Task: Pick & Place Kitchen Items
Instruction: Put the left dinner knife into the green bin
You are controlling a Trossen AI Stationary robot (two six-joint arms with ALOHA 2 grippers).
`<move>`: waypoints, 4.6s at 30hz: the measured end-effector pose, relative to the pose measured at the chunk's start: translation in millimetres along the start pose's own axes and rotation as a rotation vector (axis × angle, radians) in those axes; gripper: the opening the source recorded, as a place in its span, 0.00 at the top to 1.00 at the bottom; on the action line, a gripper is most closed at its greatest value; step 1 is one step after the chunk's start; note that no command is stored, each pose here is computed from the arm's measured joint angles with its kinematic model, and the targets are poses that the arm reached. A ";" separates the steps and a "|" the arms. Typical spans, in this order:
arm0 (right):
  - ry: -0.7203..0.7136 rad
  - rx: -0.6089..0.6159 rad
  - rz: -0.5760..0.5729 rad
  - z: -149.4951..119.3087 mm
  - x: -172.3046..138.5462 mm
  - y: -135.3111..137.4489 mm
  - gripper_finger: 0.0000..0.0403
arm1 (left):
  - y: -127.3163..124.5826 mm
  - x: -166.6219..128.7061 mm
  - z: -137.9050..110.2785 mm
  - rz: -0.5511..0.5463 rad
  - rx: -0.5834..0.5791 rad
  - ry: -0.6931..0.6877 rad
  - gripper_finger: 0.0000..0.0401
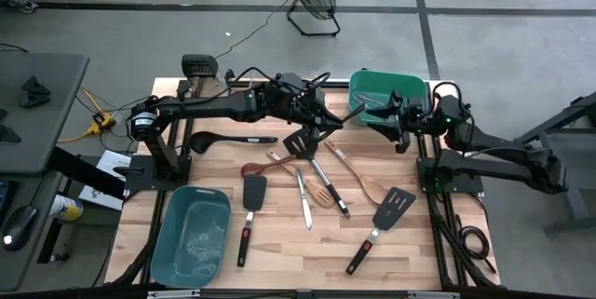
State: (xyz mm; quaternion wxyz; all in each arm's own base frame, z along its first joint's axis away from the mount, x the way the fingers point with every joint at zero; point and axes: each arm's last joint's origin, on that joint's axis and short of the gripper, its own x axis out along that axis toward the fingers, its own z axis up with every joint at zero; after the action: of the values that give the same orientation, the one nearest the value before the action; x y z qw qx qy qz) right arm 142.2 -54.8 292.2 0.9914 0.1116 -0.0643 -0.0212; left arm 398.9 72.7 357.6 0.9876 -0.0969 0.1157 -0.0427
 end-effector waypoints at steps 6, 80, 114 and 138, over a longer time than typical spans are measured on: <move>-0.016 -0.052 0.038 -2.1 12.3 -1.3 0.43 | 0.0 0.0 -0.1 0.000 0.000 0.000 0.90; -0.178 -0.002 0.121 -8.7 70.1 -2.8 0.87 | -0.1 0.3 -1.0 -0.005 -0.030 0.006 0.82; 0.083 -0.072 -0.209 19.7 33.3 -42.8 0.87 | 6.9 -1.8 0.0 0.102 -0.075 -0.008 0.61; 0.811 -0.211 -0.709 12.7 33.9 -129.6 0.87 | 31.3 -19.3 10.9 0.163 -0.111 -0.051 0.61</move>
State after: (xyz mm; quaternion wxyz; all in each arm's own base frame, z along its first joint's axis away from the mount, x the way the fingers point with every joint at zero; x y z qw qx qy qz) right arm 170.6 -185.8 279.6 0.8747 0.0256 0.3670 -0.3154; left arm 384.8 107.4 365.9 0.9835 -0.1428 0.1004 0.0469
